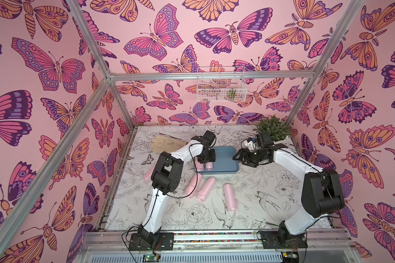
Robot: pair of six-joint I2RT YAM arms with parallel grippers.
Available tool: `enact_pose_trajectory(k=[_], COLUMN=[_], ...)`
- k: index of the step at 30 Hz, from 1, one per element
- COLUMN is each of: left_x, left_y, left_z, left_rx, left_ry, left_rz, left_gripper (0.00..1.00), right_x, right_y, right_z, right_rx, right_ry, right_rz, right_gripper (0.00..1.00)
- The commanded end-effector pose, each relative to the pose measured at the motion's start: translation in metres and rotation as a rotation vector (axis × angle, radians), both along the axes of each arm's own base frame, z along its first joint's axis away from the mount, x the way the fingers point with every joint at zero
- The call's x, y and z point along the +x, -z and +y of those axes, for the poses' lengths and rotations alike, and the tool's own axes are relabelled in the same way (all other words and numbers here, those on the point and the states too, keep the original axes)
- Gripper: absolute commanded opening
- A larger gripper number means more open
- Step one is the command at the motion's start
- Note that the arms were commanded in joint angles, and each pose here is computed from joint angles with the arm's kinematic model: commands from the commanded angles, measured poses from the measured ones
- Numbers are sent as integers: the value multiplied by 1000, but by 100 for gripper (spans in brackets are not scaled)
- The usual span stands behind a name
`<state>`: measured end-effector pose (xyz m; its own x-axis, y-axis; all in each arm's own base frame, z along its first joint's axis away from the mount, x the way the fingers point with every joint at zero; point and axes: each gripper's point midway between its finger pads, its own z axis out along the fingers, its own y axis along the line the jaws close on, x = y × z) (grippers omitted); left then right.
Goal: Put the roll of trash bags into the storage box
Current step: Place the roll of trash bags in the storage box.
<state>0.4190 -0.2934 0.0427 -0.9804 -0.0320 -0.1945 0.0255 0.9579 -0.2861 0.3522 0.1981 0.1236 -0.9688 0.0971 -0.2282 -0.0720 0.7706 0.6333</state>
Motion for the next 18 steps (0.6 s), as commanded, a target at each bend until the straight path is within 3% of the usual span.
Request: enact_pose_trajectory(k=[1, 9, 18], left_x=[-7, -7, -3], left_y=[11, -3, -64], left_z=[6, 9, 17], left_rx=[32, 34, 9], left_ry=[-8, -14, -16], left_rz=[30, 1, -129], left_gripper=[54, 56, 58], right_x=[-6, -6, 6], right_y=[-2, -3, -9], right_z=[-4, -4, 1], right_rx=[-1, -4, 3], right_ry=[-5, -5, -11], right_rz=[8, 6, -3], right_gripper=[80, 79, 79])
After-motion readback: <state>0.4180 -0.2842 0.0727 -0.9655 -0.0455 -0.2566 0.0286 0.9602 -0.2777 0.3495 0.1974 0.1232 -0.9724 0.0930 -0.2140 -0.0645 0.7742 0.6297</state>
